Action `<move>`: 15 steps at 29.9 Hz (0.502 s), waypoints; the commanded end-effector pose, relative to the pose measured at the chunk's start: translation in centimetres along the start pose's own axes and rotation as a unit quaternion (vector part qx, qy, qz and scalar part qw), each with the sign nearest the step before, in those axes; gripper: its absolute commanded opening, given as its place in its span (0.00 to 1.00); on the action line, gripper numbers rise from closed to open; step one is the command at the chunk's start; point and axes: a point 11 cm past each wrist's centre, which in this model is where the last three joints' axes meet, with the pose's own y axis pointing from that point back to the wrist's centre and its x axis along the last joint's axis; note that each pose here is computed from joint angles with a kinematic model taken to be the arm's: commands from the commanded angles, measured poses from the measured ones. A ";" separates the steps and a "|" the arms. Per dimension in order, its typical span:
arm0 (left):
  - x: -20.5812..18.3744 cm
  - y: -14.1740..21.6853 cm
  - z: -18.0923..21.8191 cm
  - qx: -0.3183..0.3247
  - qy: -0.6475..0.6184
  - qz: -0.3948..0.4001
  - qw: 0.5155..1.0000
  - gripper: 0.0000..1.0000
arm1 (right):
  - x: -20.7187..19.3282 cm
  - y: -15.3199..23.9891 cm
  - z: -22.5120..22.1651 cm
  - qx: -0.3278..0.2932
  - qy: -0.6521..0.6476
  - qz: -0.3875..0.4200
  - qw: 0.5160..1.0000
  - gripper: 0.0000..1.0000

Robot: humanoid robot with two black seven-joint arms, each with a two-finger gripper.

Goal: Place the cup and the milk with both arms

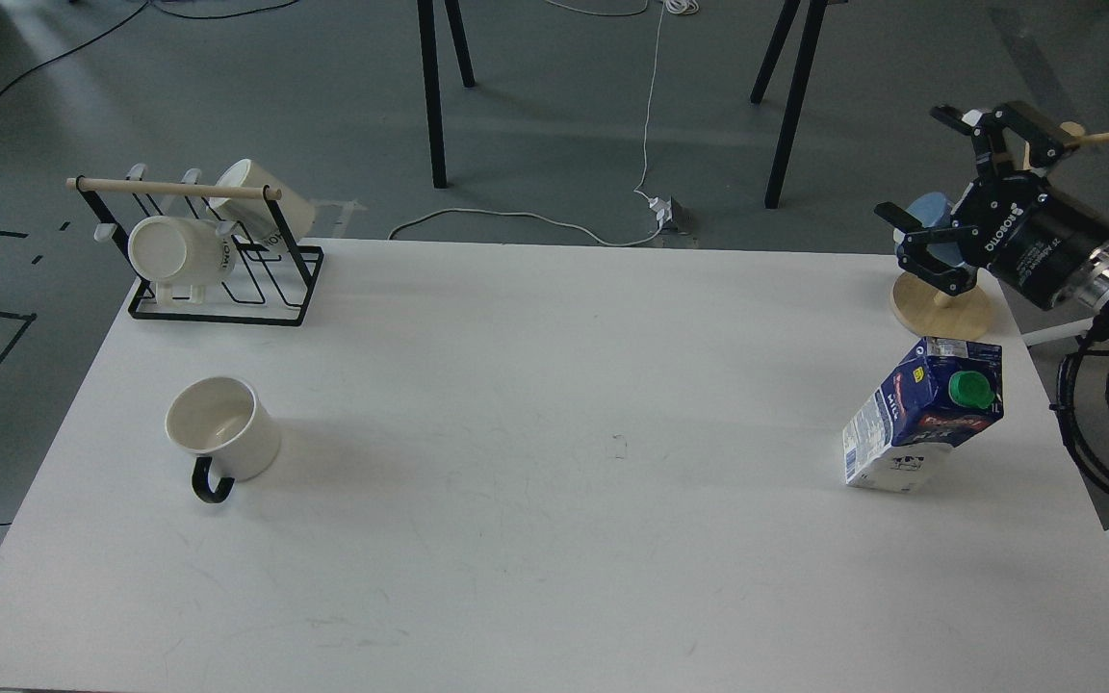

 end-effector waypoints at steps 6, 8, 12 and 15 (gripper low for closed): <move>-5.2 -1.5 -3.1 0.025 0.017 -0.046 0.998 1.00 | -0.3 -0.3 0.5 -0.003 -0.004 -0.005 1.000 1.00; -6.5 -1.8 -3.2 0.025 0.021 -0.063 0.998 1.00 | -0.6 -0.6 0.8 -0.004 -0.008 -0.009 1.000 1.00; -10.9 -2.3 -3.0 0.024 0.026 -0.136 0.990 1.00 | -0.8 -0.7 0.8 -0.003 -0.008 -0.011 1.000 1.00; -13.8 -1.7 -1.8 0.015 0.030 -0.200 0.979 1.00 | -0.7 -0.6 0.8 -0.004 -0.007 -0.010 1.000 1.00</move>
